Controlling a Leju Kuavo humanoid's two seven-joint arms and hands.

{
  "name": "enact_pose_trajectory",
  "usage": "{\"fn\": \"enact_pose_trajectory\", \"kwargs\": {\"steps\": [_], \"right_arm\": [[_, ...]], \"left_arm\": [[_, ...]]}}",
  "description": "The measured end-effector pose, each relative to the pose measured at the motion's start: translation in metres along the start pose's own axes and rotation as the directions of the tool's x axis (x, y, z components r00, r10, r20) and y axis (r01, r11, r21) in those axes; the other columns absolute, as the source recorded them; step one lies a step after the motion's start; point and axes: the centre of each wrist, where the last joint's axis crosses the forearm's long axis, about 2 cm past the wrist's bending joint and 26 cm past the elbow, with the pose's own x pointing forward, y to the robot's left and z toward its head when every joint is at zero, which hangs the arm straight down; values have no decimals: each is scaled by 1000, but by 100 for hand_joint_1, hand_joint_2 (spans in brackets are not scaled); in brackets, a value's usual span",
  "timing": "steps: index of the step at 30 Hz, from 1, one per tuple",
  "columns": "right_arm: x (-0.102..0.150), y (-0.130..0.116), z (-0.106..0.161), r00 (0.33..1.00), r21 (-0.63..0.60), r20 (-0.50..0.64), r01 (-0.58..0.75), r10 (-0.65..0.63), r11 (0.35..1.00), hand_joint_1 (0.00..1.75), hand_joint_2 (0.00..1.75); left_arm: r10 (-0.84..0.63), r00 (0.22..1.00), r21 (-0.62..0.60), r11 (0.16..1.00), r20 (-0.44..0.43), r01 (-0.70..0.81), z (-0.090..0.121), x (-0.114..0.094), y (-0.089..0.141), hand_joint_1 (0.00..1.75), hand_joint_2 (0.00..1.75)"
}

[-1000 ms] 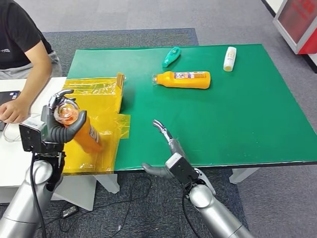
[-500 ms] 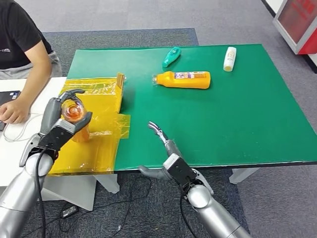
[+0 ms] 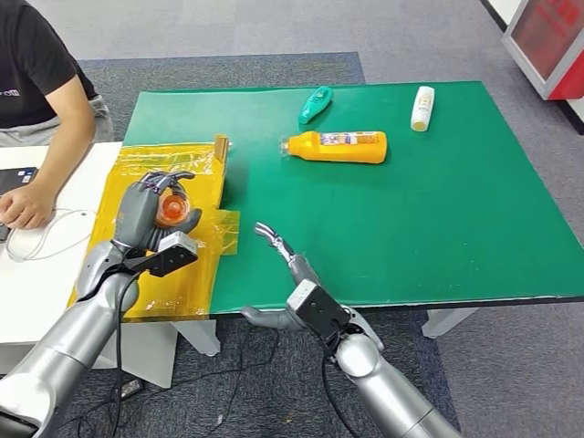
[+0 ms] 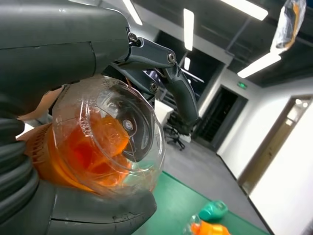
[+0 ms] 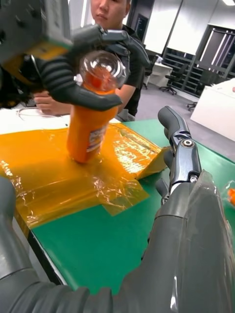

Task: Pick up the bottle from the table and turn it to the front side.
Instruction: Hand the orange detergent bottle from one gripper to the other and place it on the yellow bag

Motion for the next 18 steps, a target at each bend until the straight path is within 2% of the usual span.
{"fn": "enact_pose_trajectory", "kwargs": {"steps": [9,18], "right_arm": [[-1,7,0,1000,11,-9,14,-14,1000,0,175],[-3,13,1,999,16,-19,30,-29,999,0,175]], "left_arm": [[37,998,44,998,-42,-35,-4,-3,-15,175,175],[175,983,92,981,-57,-169,-8,3,-28,175,175]]}}
